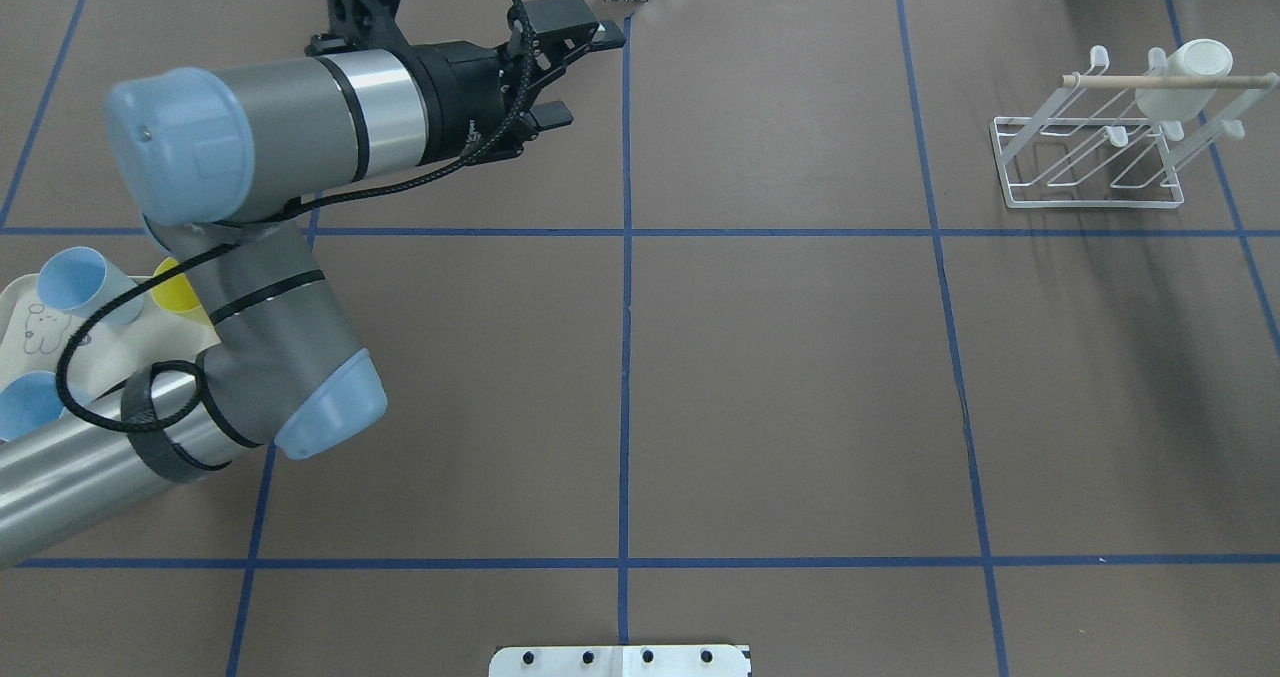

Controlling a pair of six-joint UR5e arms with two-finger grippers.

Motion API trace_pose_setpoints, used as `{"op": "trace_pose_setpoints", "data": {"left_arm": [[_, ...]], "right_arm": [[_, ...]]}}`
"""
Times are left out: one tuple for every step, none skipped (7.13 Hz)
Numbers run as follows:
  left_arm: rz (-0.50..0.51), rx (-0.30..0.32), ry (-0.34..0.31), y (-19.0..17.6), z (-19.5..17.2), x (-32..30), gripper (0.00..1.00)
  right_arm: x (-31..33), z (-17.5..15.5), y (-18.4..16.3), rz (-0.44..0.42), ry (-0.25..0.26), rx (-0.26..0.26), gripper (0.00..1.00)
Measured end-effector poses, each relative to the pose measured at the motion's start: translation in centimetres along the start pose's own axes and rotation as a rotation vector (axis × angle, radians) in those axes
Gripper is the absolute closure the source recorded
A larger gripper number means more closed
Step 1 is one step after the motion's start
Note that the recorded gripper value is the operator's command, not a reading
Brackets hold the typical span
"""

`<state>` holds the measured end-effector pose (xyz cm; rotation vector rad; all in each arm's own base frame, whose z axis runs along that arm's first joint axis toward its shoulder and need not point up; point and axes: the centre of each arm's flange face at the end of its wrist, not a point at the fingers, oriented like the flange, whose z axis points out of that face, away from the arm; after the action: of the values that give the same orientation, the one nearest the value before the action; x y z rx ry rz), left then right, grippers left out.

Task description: Transfer IKEA cup to right arm and place on rack

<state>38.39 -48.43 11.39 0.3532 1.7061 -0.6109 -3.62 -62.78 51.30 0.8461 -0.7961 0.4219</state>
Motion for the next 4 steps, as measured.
{"op": "trace_pose_setpoints", "data": {"left_arm": [[0.106,-0.004,-0.075,-2.2,-1.7,0.5,0.0],[0.214,-0.025,-0.157,-5.4,-3.5,0.2,0.0],[0.315,-0.05,-0.234,-9.0,-5.4,-1.7,0.0],[0.418,-0.082,-0.306,-12.5,-7.8,-4.8,0.0]], "right_arm": [[-1.3,-1.2,-0.5,0.069,-0.055,-0.021,0.0],[-2.9,-2.4,-1.0,0.14,-0.108,-0.044,0.0],[-4.9,-3.5,-1.5,0.216,-0.156,-0.063,0.0],[-8.2,-4.7,-1.8,0.3,-0.208,-0.09,0.0]]}}
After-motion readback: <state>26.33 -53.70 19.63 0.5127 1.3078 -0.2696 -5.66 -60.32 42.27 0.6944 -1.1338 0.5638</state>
